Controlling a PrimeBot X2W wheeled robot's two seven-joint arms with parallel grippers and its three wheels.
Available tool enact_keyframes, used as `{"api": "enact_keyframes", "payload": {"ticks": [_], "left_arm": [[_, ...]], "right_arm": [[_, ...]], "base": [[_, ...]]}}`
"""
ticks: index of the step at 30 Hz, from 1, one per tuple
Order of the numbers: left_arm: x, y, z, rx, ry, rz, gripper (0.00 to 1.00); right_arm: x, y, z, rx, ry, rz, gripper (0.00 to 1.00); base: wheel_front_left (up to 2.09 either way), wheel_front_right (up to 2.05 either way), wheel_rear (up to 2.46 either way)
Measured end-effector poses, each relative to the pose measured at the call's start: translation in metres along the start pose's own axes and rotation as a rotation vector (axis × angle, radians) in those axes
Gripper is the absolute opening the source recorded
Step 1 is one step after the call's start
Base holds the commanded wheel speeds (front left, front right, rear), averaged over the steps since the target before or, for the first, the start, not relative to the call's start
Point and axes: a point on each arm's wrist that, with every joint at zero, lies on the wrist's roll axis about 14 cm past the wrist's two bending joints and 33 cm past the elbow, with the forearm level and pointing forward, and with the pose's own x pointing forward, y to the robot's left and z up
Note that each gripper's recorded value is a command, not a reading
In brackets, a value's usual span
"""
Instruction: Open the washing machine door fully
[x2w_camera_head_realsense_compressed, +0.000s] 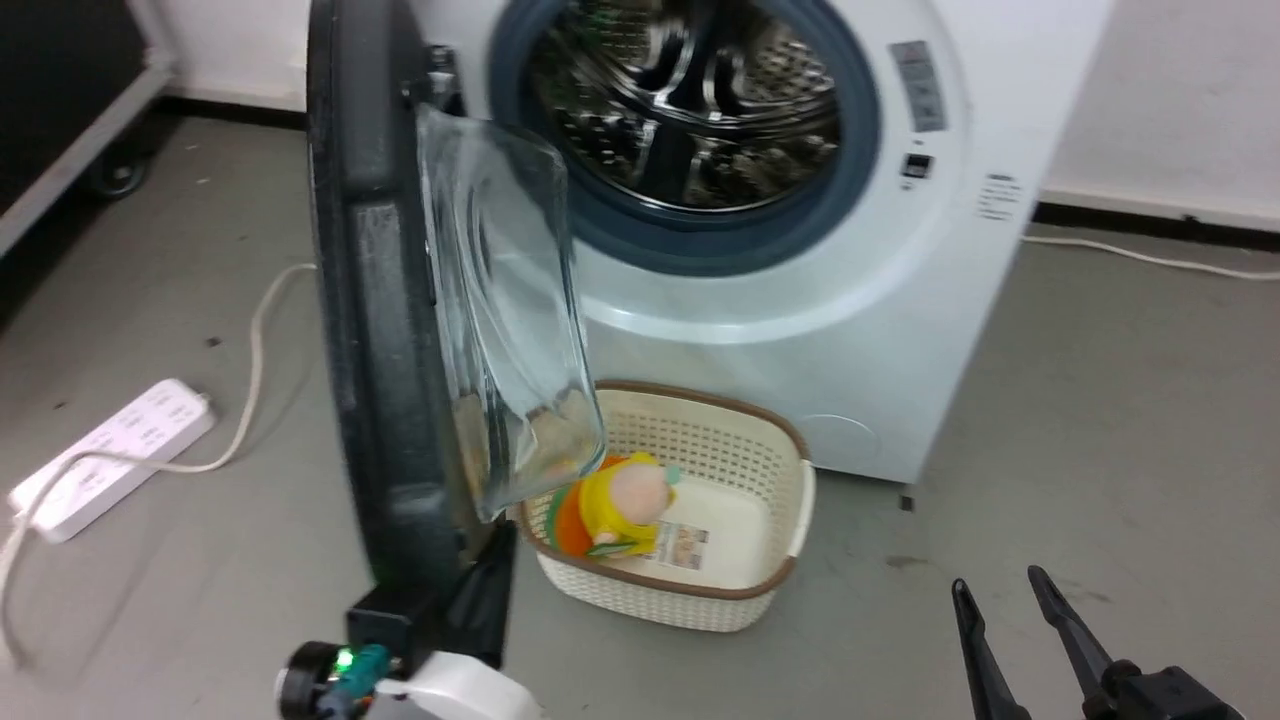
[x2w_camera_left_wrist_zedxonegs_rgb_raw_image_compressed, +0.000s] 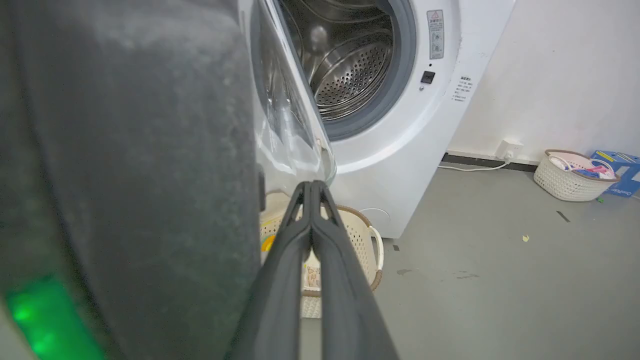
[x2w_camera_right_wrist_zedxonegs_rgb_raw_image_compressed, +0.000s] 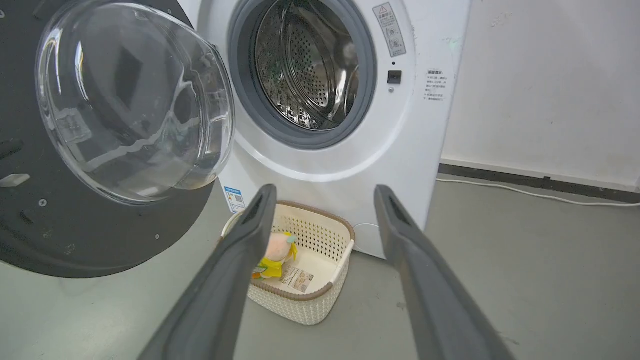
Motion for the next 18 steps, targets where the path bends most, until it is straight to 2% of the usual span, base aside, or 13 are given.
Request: {"api": "enact_keyframes", "payload": {"ticks": [4, 5, 6, 7, 8, 11, 12, 13, 14, 15, 16, 18], "left_arm": [[-0.013, 0.037, 0.008, 0.011, -0.024, 0.11, 0.0], [-0.013, 0.037, 0.008, 0.011, -0.024, 0.11, 0.0], [-0.021, 0.056, 0.011, 0.019, -0.033, 0.165, 0.0], [-0.021, 0.056, 0.011, 0.019, -0.033, 0.165, 0.0], [-0.029, 0.078, 0.017, 0.025, -0.044, 0.223, 0.0], [-0.041, 0.111, 0.025, 0.044, -0.058, 0.31, 0.0], [-0.041, 0.111, 0.025, 0.044, -0.058, 0.31, 0.0], [-0.044, 0.131, 0.035, 0.069, -0.074, 0.354, 0.0], [-0.044, 0.131, 0.035, 0.069, -0.074, 0.354, 0.0], [-0.045, 0.15, 0.043, 0.104, -0.074, 0.389, 0.0], [-0.045, 0.15, 0.043, 0.104, -0.074, 0.389, 0.0], [-0.042, 0.174, 0.05, 0.14, -0.06, 0.431, 0.0]], "right_arm": [[0.009, 0.018, -0.002, 0.006, 0.005, 0.062, 1.0], [0.009, 0.018, -0.002, 0.006, 0.005, 0.062, 1.0], [0.014, 0.029, -0.004, 0.009, 0.01, 0.097, 1.0], [0.014, 0.029, -0.004, 0.009, 0.01, 0.097, 1.0], [0.018, 0.039, -0.006, 0.013, 0.016, 0.13, 1.0], [0.025, 0.052, -0.011, 0.016, 0.029, 0.175, 1.0], [0.025, 0.052, -0.011, 0.016, 0.029, 0.175, 1.0], [0.029, 0.059, -0.016, 0.016, 0.042, 0.199, 1.0], [0.029, 0.059, -0.016, 0.016, 0.042, 0.199, 1.0], [0.033, 0.064, -0.023, 0.017, 0.06, 0.218, 1.0], [0.033, 0.064, -0.023, 0.017, 0.06, 0.218, 1.0], [0.041, 0.074, -0.034, 0.013, 0.084, 0.254, 1.0]], "base": [[0.0, 0.0, 0.0], [0.0, 0.0, 0.0], [0.0, 0.0, 0.0], [0.0, 0.0, 0.0], [0.0, 0.0, 0.0], [0.0, 0.0, 0.0], [0.0, 0.0, 0.0], [0.0, 0.0, 0.0], [0.0, 0.0, 0.0], [0.0, 0.0, 0.0], [0.0, 0.0, 0.0], [0.0, 0.0, 0.0]]}}
